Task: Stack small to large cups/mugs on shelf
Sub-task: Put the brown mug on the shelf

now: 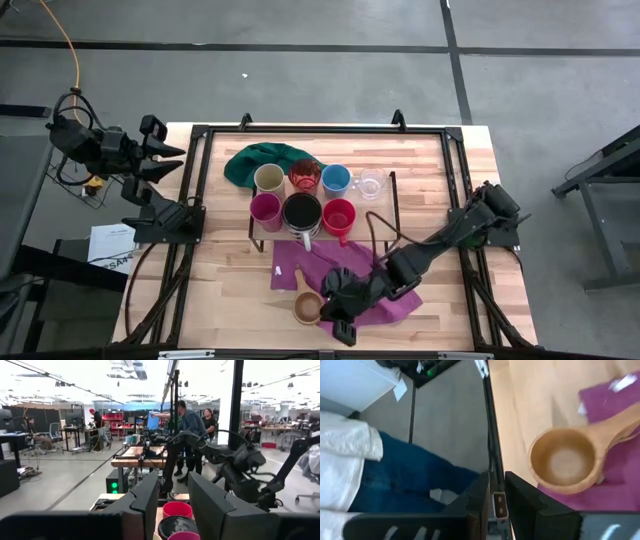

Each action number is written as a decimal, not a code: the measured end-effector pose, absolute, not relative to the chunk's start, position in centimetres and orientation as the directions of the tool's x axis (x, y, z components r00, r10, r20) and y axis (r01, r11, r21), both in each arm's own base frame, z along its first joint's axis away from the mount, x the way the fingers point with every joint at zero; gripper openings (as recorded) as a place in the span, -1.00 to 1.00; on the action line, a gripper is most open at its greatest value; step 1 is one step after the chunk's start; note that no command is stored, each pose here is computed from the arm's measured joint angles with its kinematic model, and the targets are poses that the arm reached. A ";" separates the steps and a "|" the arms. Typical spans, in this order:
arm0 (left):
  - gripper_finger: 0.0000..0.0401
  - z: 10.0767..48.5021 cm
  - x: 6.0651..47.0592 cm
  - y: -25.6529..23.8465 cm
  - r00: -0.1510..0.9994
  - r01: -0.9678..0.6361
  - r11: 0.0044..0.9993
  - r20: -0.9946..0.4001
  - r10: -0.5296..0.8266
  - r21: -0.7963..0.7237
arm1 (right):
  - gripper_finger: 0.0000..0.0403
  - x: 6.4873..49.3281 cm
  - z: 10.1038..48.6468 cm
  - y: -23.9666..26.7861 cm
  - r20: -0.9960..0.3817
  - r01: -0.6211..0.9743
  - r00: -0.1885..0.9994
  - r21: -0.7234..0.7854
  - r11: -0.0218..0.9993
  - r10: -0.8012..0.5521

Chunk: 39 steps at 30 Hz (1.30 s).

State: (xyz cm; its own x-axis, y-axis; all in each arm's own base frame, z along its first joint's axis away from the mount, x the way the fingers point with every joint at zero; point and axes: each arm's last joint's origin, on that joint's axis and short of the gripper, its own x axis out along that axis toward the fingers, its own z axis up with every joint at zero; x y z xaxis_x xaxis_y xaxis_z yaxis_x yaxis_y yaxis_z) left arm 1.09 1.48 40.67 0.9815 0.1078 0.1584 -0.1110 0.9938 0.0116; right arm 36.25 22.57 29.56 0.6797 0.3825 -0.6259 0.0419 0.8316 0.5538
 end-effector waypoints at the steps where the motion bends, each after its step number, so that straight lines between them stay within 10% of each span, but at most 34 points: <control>1: -0.53 40.6 1.0 1.6 0.982 -0.111 0.994 0.158 0.108 0.009 | -0.74 36.4 29.2 22.7 -0.634 0.042 0.667 0.557 0.829 0.392; 39: -0.53 38.9 0.9 1.5 0.998 -0.058 0.997 0.021 0.059 -0.045 | -0.74 39.8 24.0 22.4 -0.638 -0.127 0.498 0.617 0.777 0.588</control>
